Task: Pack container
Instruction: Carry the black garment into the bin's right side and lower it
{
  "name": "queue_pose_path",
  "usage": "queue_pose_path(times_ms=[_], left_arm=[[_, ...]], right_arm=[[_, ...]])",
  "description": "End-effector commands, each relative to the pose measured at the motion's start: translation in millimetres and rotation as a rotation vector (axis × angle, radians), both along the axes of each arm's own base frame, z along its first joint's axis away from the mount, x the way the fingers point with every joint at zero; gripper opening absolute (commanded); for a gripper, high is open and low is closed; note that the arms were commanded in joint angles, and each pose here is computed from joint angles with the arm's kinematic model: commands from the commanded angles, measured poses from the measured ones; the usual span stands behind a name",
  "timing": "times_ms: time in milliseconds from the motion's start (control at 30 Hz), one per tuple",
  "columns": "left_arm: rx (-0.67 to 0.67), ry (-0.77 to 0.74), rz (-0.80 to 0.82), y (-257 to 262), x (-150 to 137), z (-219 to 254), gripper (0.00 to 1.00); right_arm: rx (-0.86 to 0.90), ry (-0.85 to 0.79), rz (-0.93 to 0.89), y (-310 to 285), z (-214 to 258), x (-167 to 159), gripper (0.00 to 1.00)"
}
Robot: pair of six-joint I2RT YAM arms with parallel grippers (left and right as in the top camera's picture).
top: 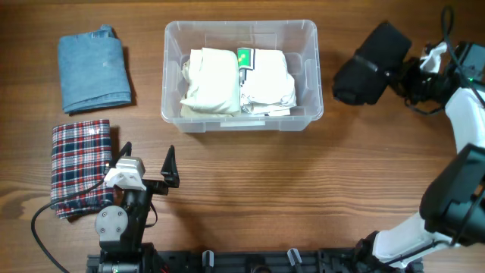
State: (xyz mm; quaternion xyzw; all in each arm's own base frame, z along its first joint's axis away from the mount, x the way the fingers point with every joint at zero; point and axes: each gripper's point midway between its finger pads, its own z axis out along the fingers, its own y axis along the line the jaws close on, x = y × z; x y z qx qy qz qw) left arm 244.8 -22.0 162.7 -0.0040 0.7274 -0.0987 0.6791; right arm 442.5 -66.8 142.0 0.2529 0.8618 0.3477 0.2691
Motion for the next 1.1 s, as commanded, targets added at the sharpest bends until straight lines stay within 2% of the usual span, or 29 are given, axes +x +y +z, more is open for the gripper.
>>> queue_pose_path(times_ms=[0, 167, 233, 533, 867, 1000, 1067], left_arm=[[0.013, 0.000, 0.013, 3, 0, -3, 1.00], [0.013, 0.000, 0.013, 3, 0, -3, 1.00], [0.013, 0.000, 0.013, 3, 0, -2, 1.00], [0.013, 0.000, 0.013, 3, 0, -3, 1.00], [0.013, 0.000, 0.013, 3, 0, -2, 1.00], [0.013, 0.000, 0.013, 3, 0, -3, 1.00], [0.013, 0.000, 0.013, 3, 0, -2, 1.00]], right_arm=[[0.024, -0.225, 0.113, 32, 92, 0, 0.05], [-0.020, -0.326, 0.251, 98, 132, -11, 0.05], [-0.056, -0.328, 0.306, 134, 131, -11, 0.05], [-0.427, -0.210, 0.339, 218, 71, -11, 0.04], [-0.468, -0.129, 0.390, 231, 0, 14, 0.06], [-0.508, -0.112, 0.388, 226, -10, 16, 0.20], [-0.532, -0.103, 0.368, 220, -11, 18, 0.44]])
